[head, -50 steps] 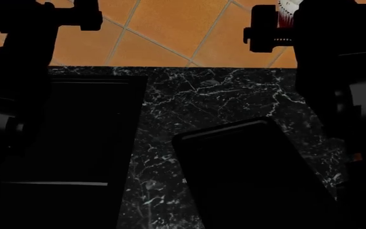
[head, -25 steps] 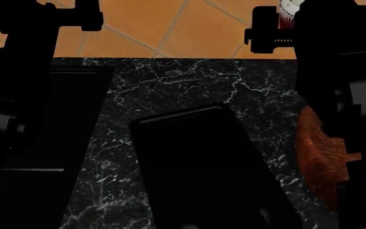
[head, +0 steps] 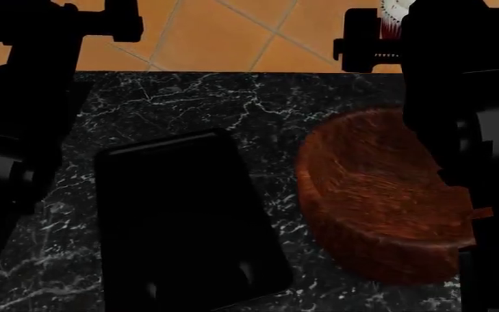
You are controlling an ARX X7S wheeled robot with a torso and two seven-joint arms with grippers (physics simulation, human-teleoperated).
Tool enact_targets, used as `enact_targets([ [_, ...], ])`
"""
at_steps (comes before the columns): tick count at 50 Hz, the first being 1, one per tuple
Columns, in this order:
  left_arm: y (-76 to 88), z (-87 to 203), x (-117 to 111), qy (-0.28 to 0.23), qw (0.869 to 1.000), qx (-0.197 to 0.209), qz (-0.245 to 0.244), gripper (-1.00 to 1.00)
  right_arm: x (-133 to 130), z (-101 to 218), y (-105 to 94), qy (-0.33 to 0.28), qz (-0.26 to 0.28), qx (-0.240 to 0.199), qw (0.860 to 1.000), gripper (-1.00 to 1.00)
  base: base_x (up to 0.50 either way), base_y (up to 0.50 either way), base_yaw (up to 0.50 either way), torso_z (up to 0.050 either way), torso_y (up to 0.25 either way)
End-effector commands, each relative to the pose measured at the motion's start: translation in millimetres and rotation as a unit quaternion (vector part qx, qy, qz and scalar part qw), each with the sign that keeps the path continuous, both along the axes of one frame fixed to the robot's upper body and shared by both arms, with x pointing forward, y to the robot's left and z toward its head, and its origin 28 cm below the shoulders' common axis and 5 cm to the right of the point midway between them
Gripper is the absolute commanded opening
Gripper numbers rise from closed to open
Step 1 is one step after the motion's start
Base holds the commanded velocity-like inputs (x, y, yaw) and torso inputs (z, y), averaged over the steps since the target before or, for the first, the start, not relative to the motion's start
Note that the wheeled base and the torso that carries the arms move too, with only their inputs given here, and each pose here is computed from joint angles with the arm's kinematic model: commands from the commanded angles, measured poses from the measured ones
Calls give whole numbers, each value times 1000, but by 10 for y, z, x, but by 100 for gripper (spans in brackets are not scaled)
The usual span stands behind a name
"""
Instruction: Move the fresh-baked cupcake off the tray onto the counter, and place the bowl used for mixing into the sink.
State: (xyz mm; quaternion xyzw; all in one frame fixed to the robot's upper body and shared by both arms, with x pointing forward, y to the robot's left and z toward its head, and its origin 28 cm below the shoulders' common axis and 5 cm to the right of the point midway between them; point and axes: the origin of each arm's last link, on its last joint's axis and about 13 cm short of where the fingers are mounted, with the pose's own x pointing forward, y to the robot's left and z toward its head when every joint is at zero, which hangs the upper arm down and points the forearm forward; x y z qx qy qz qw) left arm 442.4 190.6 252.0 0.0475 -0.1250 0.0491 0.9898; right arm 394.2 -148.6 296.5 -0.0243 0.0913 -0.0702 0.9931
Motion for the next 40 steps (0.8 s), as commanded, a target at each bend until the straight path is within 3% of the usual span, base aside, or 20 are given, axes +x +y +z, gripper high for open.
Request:
enact_targets([
  [1,-8,-28,-2,-9,1000,20,2,100,11,28,-16,-10,3,-7,1000,-100,0,-438,0,0,0],
  [31,-11,-32,-2,-10,1000,20,0,100,11,24,-17,-11,4,-5,1000,-100,0,-438,0,0,0],
  [40,-12,-26,-2,-10,1000,20,-1,100,10,29,-14,-11,6,-5,1000,-100,0,-25,0,0,0],
])
